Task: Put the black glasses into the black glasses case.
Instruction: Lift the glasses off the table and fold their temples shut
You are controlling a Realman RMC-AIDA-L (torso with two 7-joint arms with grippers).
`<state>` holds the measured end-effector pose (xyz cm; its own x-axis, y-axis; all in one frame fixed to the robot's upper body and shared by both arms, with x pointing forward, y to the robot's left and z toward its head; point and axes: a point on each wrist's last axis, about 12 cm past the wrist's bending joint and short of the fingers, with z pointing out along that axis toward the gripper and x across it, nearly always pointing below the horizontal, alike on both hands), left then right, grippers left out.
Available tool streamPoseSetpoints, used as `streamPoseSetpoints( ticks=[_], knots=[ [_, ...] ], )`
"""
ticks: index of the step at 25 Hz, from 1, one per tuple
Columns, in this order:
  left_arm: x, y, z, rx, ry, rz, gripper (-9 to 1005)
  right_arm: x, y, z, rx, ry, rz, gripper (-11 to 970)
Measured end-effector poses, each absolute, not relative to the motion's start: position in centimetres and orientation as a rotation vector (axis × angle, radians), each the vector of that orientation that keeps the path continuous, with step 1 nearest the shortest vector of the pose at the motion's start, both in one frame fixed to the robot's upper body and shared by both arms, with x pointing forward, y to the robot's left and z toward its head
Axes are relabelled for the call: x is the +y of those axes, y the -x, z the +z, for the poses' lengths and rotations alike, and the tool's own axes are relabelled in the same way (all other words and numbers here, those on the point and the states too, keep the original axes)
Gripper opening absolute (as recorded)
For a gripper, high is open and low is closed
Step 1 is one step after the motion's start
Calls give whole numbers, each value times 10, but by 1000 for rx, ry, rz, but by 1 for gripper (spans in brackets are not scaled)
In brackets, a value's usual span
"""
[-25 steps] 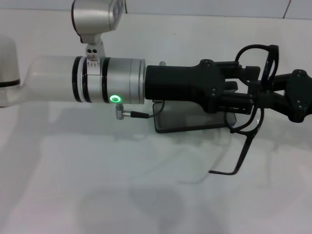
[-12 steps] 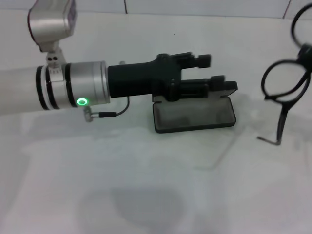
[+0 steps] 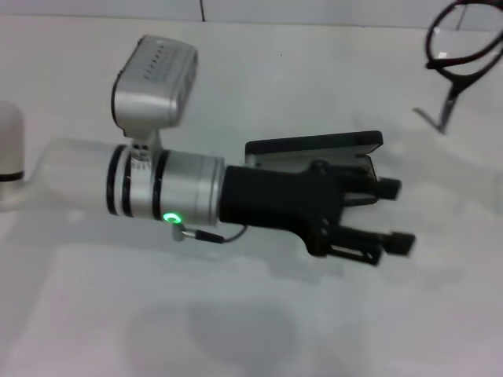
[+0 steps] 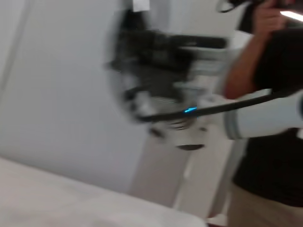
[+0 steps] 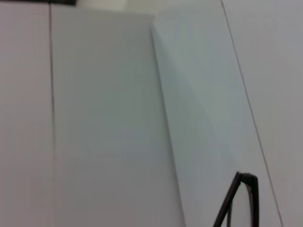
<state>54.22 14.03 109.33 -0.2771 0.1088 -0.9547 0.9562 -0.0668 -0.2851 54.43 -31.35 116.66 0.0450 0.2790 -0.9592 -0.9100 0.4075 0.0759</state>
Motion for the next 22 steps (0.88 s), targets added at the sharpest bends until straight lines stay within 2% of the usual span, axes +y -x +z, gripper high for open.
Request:
streamPoseSetpoints(
  ticks=[7,16,22],
  knots=[
    [133,-540,1108,1327,-1216,-1509,795,-287,-562,1149,1367,777,1018,99],
    [129,-547,1118,1284,-1206,-1503,795,-265,-565,1124,1587,983,1027,99],
    [125,-550,1121,1286,-1224,-1496,794,-259,-561,1118,1626,1068,1035,100]
  ],
)
